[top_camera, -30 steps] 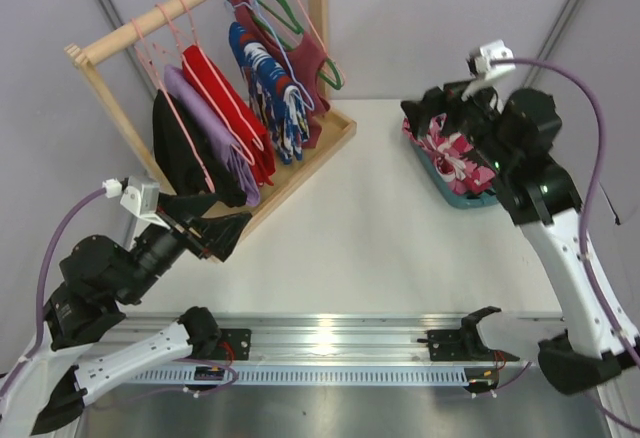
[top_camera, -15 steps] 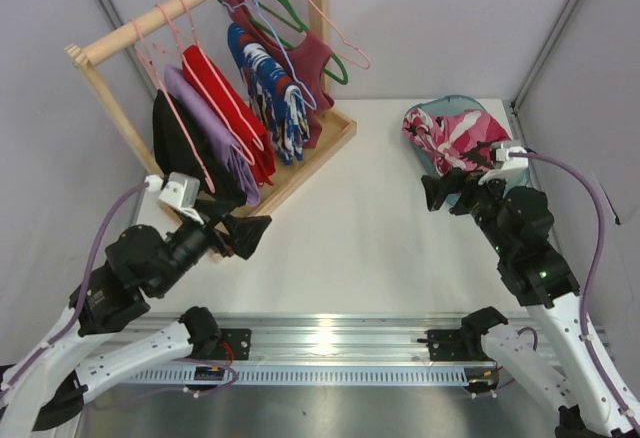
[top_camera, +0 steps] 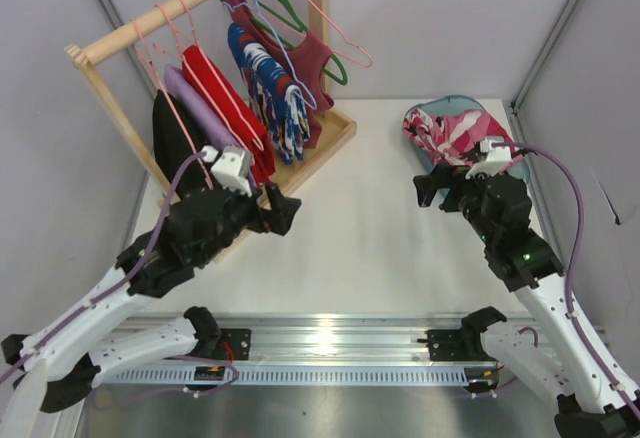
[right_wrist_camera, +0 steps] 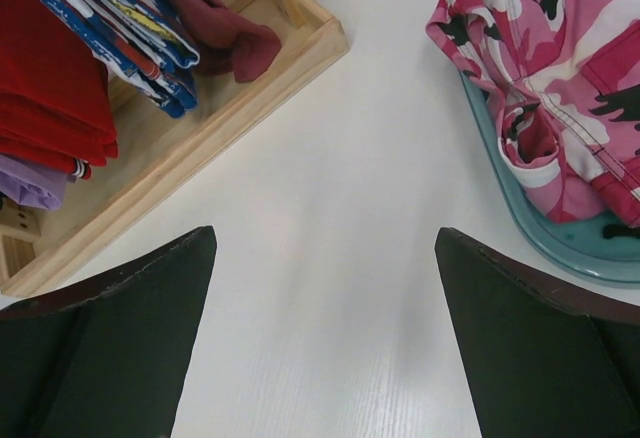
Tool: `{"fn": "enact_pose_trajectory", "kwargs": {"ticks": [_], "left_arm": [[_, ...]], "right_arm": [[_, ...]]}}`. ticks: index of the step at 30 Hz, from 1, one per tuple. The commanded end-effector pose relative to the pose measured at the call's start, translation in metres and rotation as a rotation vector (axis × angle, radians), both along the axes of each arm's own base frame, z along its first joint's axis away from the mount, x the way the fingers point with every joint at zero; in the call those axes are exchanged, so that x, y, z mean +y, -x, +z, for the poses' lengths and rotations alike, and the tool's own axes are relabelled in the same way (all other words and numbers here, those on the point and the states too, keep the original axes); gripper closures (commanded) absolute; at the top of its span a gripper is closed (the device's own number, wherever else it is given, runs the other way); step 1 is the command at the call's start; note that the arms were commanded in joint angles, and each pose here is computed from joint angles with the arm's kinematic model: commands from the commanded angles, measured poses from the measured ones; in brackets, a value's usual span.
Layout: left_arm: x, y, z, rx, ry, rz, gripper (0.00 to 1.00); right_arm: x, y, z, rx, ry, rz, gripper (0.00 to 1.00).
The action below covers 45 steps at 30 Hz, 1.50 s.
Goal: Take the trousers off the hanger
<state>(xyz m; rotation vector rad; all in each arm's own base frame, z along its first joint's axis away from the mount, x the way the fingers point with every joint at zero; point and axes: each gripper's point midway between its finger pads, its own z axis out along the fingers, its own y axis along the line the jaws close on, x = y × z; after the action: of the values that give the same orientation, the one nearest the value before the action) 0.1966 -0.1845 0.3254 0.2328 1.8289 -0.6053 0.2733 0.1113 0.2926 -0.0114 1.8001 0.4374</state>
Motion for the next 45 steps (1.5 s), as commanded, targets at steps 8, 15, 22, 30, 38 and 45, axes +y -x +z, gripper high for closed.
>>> {"fn": "enact_pose_trajectory", "kwargs": {"ticks": [8, 15, 22, 30, 38, 45], "left_arm": [[0.004, -0.043, 0.099, -0.173, 0.095, -0.046, 0.00], [0.016, -0.014, 0.104, -0.245, 0.090, -0.104, 0.00], [0.059, 0.017, 0.052, -0.234, 0.157, 0.016, 0.00], [0.088, 0.039, -0.010, -0.147, 0.354, 0.149, 0.00], [0.097, 0.045, -0.049, -0.039, 0.329, 0.196, 0.01], [0.106, 0.046, -0.056, -0.030, 0.325, 0.241, 0.00]], "right_arm": [[-0.010, 0.005, 0.022, -0.115, -0.056, -0.046, 0.01], [-0.019, 0.018, 0.017, -0.122, -0.066, -0.067, 0.00], [-0.018, 0.030, -0.015, -0.058, -0.094, -0.057, 0.01], [-0.019, 0.054, -0.051, -0.073, -0.225, -0.051, 0.01], [-0.018, 0.069, -0.088, 0.010, -0.281, -0.048, 0.01], [-0.026, 0.072, -0.087, 0.008, -0.342, -0.103, 0.01]]}}
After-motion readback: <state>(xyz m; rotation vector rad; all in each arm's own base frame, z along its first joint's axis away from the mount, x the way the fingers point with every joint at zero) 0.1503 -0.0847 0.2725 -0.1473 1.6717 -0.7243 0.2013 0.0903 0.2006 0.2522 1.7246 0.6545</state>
